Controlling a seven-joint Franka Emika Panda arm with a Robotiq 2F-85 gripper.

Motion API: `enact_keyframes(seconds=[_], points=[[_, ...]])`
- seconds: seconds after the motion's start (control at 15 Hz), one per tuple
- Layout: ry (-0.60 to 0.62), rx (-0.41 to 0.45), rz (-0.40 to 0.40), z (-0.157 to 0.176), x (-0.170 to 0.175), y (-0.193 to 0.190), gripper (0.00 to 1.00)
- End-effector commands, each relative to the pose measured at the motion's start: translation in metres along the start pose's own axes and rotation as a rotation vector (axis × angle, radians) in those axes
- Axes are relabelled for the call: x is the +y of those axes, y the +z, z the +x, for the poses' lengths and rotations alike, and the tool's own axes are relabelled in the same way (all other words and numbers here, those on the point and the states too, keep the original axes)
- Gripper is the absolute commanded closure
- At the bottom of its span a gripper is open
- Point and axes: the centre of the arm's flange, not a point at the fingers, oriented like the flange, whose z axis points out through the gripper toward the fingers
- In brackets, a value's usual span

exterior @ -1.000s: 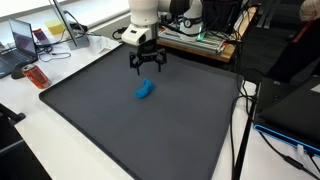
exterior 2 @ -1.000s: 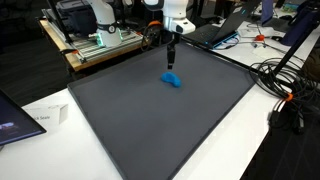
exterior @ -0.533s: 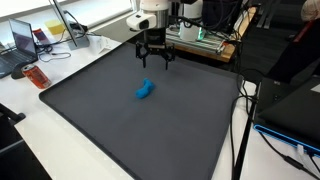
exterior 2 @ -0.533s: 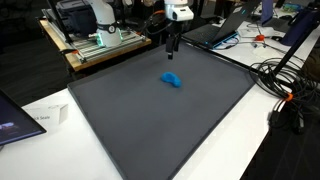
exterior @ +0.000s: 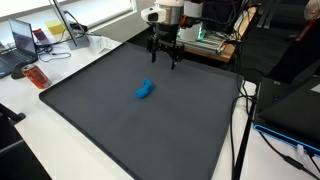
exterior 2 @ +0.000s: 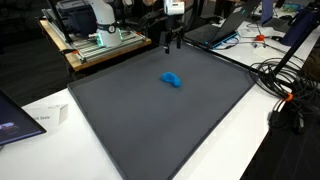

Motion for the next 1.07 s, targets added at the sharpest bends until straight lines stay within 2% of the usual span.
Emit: enact_keyframes(seconds=[0.0, 0.2, 0.27, 0.33, 0.8, 0.87, 1.0], points=[[0.144, 0.048, -0.080, -0.025, -0.008, -0.002, 0.00], [0.214, 0.086, -0.113, -0.033, -0.014, -0.002, 0.00], [0.176, 0.124, -0.127, -0.036, -0.019, -0.002, 0.00], [0.167, 0.067, -0.101, -0.017, -0.005, -0.002, 0.00], [0.166, 0.097, -0.112, -0.023, -0.016, -0.003, 0.00], [0.180, 0.103, -0.157, -0.020, -0.022, -0.001, 0.00], [0.206, 0.079, -0.163, -0.015, -0.036, -0.003, 0.00]])
